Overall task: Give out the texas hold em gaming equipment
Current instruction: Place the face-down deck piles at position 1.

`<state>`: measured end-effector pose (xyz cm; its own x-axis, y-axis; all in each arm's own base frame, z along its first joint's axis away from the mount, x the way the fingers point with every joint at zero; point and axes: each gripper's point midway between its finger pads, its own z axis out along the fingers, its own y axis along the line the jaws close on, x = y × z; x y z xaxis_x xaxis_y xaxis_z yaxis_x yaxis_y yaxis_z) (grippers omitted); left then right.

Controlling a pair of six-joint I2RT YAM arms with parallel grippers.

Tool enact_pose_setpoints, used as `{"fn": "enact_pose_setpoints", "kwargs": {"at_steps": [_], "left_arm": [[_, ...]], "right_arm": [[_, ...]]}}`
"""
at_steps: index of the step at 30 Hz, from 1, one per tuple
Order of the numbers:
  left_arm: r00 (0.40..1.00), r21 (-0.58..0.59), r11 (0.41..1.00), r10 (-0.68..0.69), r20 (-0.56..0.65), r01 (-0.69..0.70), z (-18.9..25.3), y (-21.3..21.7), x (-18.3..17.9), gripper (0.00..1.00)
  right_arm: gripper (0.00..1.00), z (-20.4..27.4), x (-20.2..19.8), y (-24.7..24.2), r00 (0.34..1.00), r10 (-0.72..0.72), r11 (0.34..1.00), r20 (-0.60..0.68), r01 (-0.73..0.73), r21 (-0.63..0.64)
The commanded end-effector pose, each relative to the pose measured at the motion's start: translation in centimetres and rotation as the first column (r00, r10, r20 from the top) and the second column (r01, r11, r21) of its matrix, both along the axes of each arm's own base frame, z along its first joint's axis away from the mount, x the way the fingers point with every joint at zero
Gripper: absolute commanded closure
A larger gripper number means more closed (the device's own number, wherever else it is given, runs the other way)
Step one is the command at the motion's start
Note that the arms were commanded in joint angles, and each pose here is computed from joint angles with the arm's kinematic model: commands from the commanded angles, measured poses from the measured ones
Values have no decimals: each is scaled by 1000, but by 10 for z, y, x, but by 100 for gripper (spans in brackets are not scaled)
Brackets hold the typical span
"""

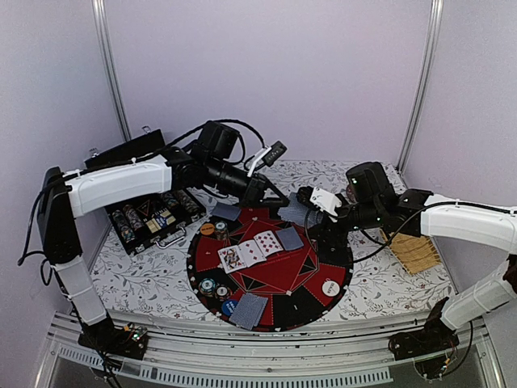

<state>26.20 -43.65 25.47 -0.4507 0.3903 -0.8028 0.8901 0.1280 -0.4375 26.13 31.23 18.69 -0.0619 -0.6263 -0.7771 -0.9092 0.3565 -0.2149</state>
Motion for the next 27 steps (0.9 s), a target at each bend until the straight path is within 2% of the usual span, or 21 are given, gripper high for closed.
{"fn": "enact_pose_setpoints", "kwargs": {"at_steps": [1,8,12,19,24,27], "left_arm": [[990,-14,991,-136,-43,136,-10,-6,-32,100],[994,44,996,-78,-76,81,-35,-15,-19,100],[994,66,997,-24,-108,31,-61,-15,-13,100],[982,33,998,-52,-183,59,-104,-16,-26,100],[969,60,994,-74,-236,91,-138,-7,-48,100],[961,79,991,-84,-262,108,-155,-4,-55,100]], "right_arm": [[49,42,5,19,994,38,991,102,-51,126],[49,25,4,23,996,47,996,71,-52,73],[50,-4,-2,14,998,-30,999,-48,32,40],[52,-73,-45,27,957,-98,995,-274,96,-23],[52,-102,-57,32,897,-214,976,-386,212,-47],[52,-119,-69,34,887,-258,966,-384,240,-95]]}}
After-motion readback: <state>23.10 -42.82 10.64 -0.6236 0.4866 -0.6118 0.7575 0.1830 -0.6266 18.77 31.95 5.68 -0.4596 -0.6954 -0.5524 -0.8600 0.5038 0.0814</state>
